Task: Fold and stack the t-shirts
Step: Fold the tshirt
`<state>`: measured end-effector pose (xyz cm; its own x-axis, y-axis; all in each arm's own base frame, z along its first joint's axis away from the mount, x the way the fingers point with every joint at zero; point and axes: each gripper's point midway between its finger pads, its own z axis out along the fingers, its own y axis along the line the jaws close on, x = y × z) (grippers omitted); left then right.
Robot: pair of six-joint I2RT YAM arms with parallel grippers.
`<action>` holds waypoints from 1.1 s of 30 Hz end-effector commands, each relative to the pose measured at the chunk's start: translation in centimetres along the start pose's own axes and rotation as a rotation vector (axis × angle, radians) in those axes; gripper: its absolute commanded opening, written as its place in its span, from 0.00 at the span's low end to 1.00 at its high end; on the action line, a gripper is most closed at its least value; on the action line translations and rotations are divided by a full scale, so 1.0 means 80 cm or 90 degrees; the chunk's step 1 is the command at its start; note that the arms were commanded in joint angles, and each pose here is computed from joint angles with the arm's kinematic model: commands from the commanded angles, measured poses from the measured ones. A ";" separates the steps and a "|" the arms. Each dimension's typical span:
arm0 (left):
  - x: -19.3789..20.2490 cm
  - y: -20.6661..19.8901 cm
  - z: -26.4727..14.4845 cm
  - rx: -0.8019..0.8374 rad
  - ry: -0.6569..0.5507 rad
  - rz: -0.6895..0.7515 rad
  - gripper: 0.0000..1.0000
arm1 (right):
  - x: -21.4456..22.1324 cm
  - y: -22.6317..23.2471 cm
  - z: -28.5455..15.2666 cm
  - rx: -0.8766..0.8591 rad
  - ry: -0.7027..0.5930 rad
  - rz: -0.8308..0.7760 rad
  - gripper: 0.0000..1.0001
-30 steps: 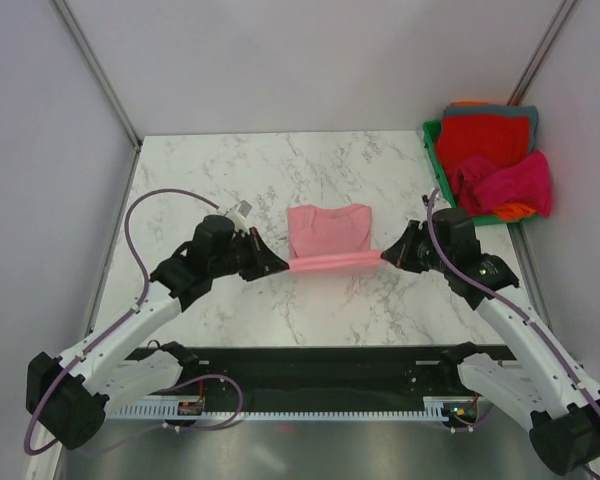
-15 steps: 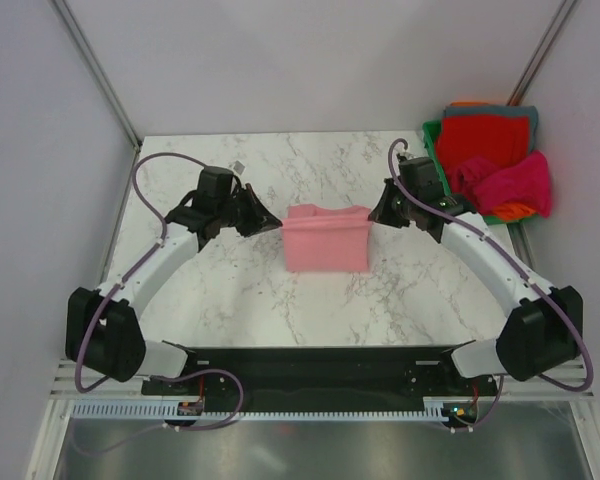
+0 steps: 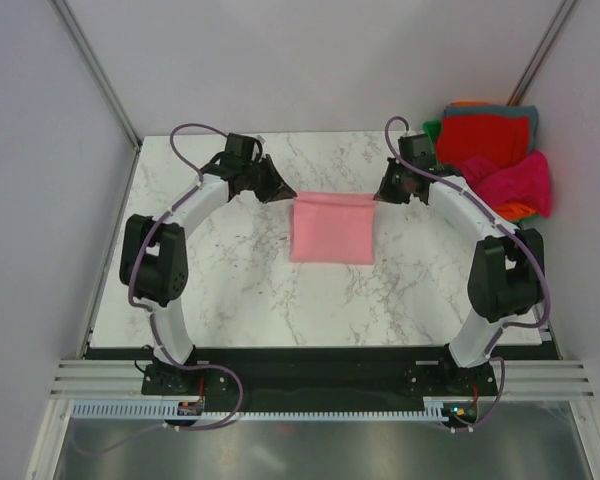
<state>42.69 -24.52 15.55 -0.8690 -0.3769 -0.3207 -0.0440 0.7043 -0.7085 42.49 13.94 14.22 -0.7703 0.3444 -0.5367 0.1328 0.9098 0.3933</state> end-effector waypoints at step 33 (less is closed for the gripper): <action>-0.041 0.059 0.077 -0.035 -0.062 0.045 0.57 | -0.013 0.003 0.116 -0.111 -0.008 -0.063 0.45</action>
<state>45.17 -23.03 7.60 -0.8658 -0.3794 -0.3264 -0.0966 0.7666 -0.6349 46.71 15.07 6.22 -0.8072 0.2947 -0.5114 0.0372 0.8901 0.4542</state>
